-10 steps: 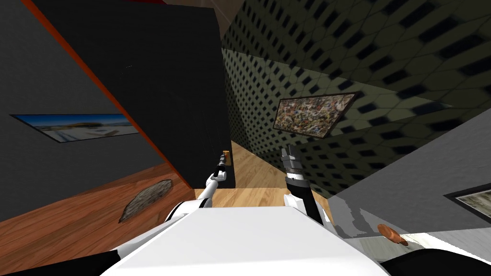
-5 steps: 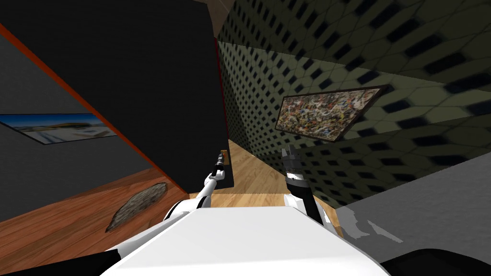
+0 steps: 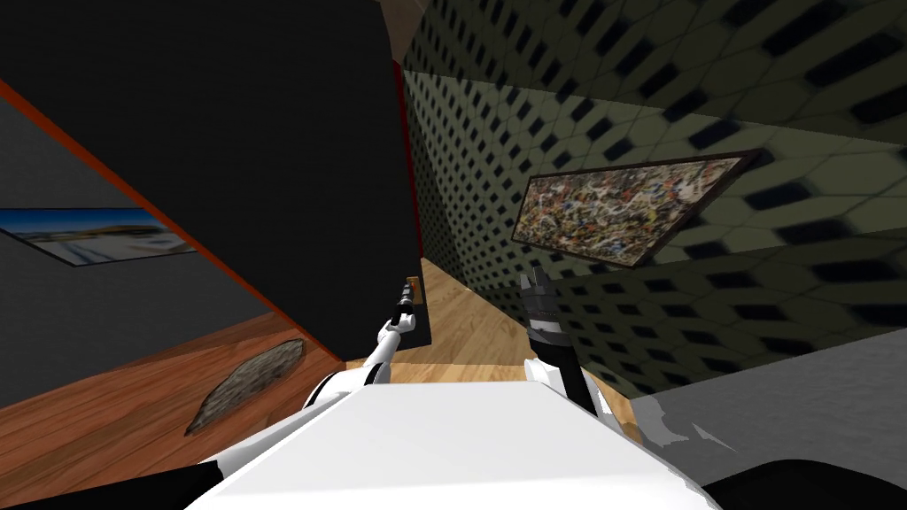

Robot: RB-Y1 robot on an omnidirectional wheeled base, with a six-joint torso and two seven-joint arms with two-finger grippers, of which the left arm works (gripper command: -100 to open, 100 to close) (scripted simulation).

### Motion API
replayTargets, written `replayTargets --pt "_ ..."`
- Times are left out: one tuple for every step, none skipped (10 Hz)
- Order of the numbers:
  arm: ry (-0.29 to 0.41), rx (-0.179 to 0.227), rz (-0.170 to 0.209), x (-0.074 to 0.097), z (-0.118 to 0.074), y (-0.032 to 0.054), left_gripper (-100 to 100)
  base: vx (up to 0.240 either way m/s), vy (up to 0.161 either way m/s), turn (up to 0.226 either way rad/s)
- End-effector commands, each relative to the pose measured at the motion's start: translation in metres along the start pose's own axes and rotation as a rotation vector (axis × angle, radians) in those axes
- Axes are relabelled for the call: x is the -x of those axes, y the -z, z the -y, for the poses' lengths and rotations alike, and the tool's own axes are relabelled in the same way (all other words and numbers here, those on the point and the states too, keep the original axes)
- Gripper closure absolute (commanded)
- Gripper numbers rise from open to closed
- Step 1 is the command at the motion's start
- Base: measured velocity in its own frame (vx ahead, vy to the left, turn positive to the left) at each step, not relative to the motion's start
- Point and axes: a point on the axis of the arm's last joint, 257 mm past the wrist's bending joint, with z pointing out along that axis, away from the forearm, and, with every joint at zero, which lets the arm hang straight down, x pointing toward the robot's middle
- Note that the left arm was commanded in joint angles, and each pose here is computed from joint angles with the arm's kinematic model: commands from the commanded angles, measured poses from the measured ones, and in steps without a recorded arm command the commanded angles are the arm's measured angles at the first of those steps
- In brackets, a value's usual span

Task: Push the door open

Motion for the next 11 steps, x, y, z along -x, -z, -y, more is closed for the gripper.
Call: replayTargets --pt "-0.002 0.004 -0.002 -0.001 -0.002 0.0009 100 -0.025 0.013 -0.014" --pt "0.006 -0.005 0.008 0.007 0.004 -0.0035 100 -0.119 0.026 -0.052" --pt "0.008 -0.006 0.010 0.008 0.005 -0.0044 100 -0.171 0.052 -0.047" --pt "0.012 -0.009 0.015 0.012 0.008 -0.0063 100 -0.201 0.057 -0.046" --pt "0.016 -0.012 0.019 0.016 0.010 -0.0081 100 -0.201 0.041 -0.037" --pt "0.019 -0.015 0.024 0.020 0.012 -0.0099 100 -0.210 0.031 -0.032" --pt "0.023 -0.018 0.029 0.023 0.015 -0.0117 100 -0.195 0.038 -0.033" --pt "0.027 -0.021 0.033 0.027 0.017 -0.0135 100 -0.194 0.057 0.011" --pt "0.031 -0.024 0.038 0.031 0.020 -0.0153 100 -0.207 0.080 0.057" --pt "0.031 -0.024 0.038 0.031 0.020 -0.0153 100 -0.153 0.063 0.011" --pt "0.006 -0.020 0.014 0.020 0.015 -0.0146 -100 -0.124 0.112 -0.014"
